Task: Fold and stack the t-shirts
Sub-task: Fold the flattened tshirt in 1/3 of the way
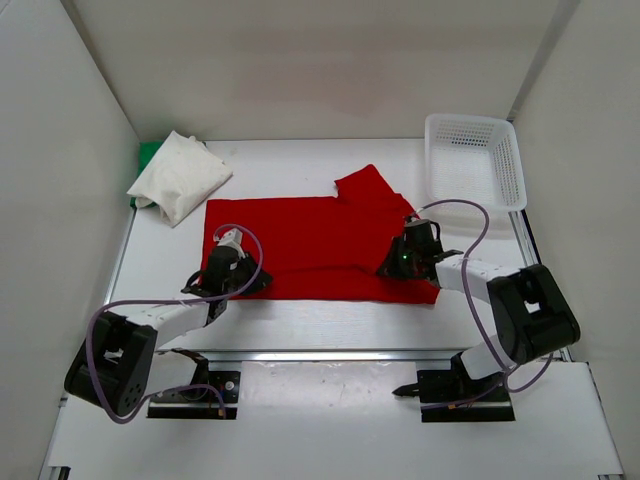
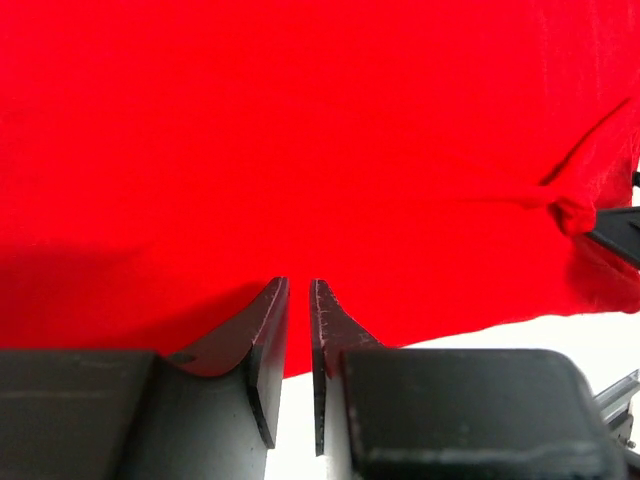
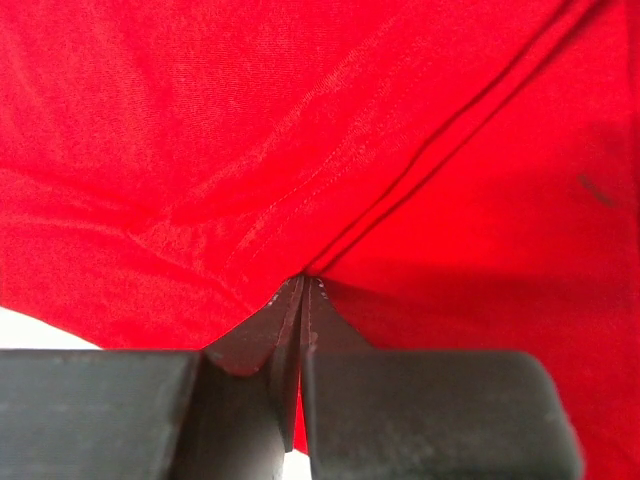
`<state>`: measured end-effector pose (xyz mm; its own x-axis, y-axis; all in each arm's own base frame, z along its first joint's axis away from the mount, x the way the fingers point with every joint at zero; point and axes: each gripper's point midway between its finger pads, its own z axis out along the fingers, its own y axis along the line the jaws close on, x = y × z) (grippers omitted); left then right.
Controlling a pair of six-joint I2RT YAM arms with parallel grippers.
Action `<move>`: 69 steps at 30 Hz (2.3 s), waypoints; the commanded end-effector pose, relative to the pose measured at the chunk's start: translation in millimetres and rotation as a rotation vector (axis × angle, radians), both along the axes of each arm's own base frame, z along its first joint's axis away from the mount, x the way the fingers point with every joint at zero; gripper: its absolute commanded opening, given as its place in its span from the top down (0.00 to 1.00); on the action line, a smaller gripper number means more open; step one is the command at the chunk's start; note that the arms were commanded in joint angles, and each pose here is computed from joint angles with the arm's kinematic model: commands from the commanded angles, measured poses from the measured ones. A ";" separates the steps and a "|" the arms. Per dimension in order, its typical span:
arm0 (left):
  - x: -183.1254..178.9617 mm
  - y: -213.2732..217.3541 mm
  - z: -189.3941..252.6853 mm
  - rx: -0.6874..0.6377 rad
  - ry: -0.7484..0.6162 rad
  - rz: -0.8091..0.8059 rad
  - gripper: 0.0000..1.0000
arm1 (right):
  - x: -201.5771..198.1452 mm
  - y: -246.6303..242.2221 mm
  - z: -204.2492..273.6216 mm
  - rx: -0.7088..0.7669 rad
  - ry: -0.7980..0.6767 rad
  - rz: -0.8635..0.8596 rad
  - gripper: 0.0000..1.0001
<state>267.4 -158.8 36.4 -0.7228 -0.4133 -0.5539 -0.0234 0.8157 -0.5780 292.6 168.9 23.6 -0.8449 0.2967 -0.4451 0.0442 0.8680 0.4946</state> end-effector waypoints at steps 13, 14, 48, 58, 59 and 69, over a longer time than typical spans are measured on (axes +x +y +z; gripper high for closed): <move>3.4 -3.0 19.3 -0.044 -0.061 -0.001 0.74 | 112.1 71.2 81.6 0.170 -0.191 0.067 1.00; 4.9 -1.6 20.9 -0.046 -0.062 0.006 0.73 | 113.9 67.9 74.3 0.161 -0.154 0.066 1.00; -88.8 13.5 -49.2 0.062 0.136 -0.046 0.74 | -86.8 3.7 -12.0 0.040 0.048 0.045 1.00; 50.4 25.4 79.5 0.014 -0.113 0.117 0.70 | -21.6 29.0 86.4 0.143 -0.288 0.098 0.86; 60.8 26.6 79.4 -0.004 -0.093 0.129 0.71 | -25.5 32.1 81.2 0.150 -0.275 0.109 0.87; 175.9 140.6 46.0 0.226 0.051 0.387 0.70 | -59.3 59.5 48.3 0.199 -0.208 0.304 0.89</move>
<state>418.9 -48.7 72.4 -0.5692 -0.5924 -0.5702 -0.3479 0.8018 -0.4858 229.1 216.7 59.2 -0.8364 0.1743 -0.5196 -0.2244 0.7560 0.6149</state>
